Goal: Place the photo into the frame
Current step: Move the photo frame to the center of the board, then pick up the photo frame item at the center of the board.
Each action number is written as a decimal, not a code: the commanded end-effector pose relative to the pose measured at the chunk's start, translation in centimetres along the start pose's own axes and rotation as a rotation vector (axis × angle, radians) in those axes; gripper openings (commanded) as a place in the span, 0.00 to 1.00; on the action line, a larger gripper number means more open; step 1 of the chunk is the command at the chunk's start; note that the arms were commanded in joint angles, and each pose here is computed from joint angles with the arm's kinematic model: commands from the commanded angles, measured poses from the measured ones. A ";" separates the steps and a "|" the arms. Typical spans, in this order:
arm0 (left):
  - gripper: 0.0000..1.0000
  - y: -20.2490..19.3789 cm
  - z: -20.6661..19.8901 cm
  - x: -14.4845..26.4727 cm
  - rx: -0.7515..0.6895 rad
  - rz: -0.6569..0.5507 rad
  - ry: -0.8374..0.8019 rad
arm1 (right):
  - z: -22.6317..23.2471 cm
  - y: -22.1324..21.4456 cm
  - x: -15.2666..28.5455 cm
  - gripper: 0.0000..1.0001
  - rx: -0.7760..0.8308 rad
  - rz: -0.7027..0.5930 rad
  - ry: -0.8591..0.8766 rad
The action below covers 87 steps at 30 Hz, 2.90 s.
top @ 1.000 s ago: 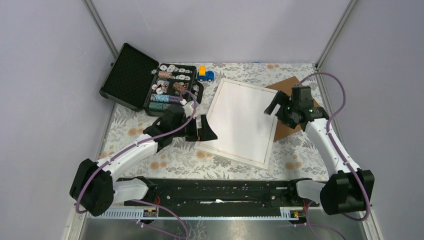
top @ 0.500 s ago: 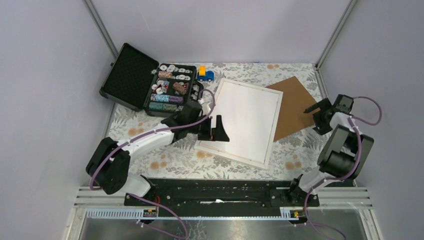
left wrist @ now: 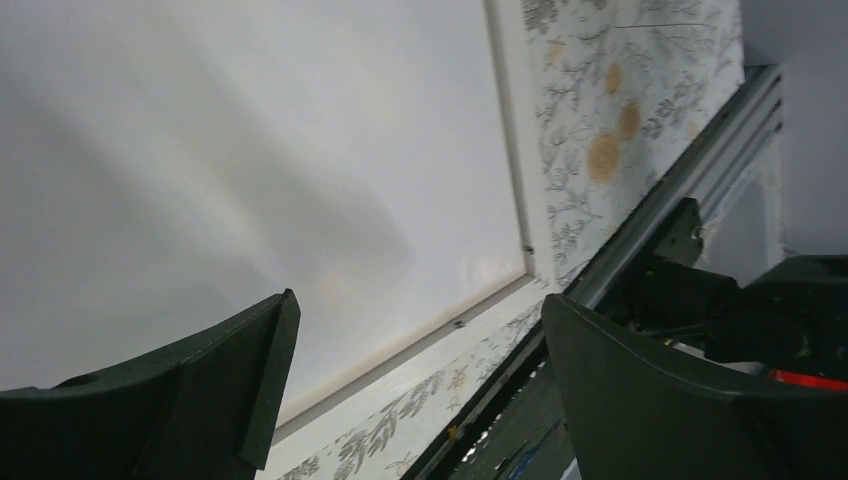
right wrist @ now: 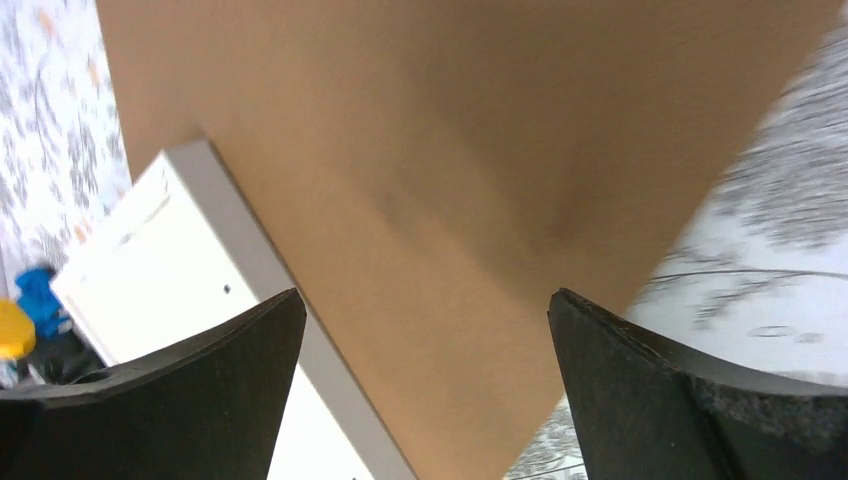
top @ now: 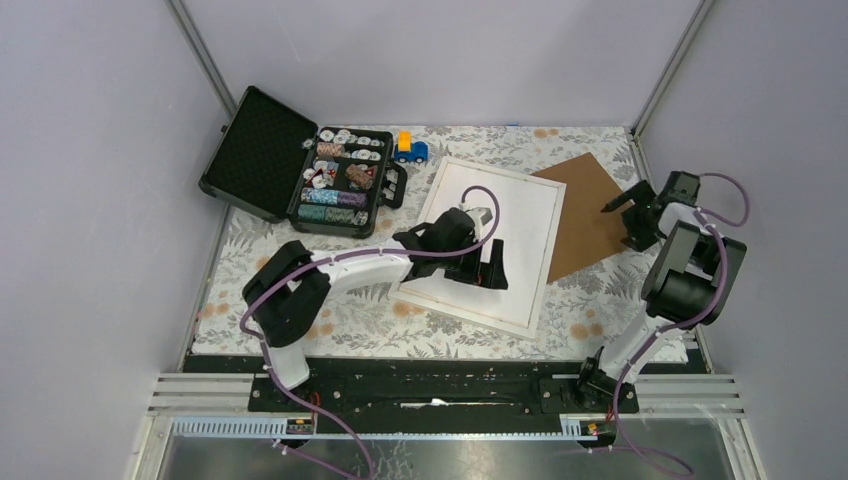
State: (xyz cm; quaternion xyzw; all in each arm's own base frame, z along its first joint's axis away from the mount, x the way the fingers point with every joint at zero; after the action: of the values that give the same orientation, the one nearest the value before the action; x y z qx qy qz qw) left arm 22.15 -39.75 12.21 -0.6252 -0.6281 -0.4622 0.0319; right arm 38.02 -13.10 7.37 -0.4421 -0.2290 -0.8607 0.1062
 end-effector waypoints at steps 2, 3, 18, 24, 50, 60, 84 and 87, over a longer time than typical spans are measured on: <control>0.99 1.1 2.0 3.4 0.005 -0.122 0.146 | 3.8 -5.9 0.0 0.95 0.084 0.154 0.115; 0.99 0.5 2.6 4.4 0.009 -0.128 0.165 | 4.3 -6.9 0.1 0.93 0.107 0.162 0.117; 0.99 0.5 0.4 7.9 0.007 -0.177 0.058 | 7.9 -18.3 -0.5 0.39 0.347 0.335 0.179; 0.99 1.8 -1.6 5.0 -0.095 -0.136 -0.010 | 10.0 -18.7 1.0 0.59 0.494 0.305 0.203; 0.99 4.9 -7.5 -15.6 -0.220 -0.091 -0.105 | -1.9 7.2 -2.3 1.00 -0.051 -0.359 -0.180; 0.99 4.1 -5.1 -17.7 -0.024 -0.059 -0.084 | -4.7 7.9 -3.1 1.00 -0.103 -0.380 -0.208; 0.99 3.1 -4.2 -17.0 0.045 -0.019 -0.117 | 2.3 8.3 -2.0 0.85 -0.118 -0.319 0.433; 0.99 3.1 -4.4 -16.8 0.047 -0.016 -0.124 | 3.2 8.0 -1.2 0.83 -0.121 -0.321 0.509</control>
State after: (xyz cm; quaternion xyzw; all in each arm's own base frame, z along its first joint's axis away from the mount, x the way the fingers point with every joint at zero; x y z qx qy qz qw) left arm 26.22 -57.07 7.46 -0.6380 -0.6541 -0.4054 -0.0278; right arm 42.39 -21.65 4.55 -0.3117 -0.3005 -0.9004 -0.0429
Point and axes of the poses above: each gripper's point midway between its finger pads, its own x axis back along the fingers, its own z axis along the line the jaws close on, y = z × x, the point moved 3 cm from there along x, back along the fingers, and after that the axes turned 5 degrees about -x, right-handed, at the moved point
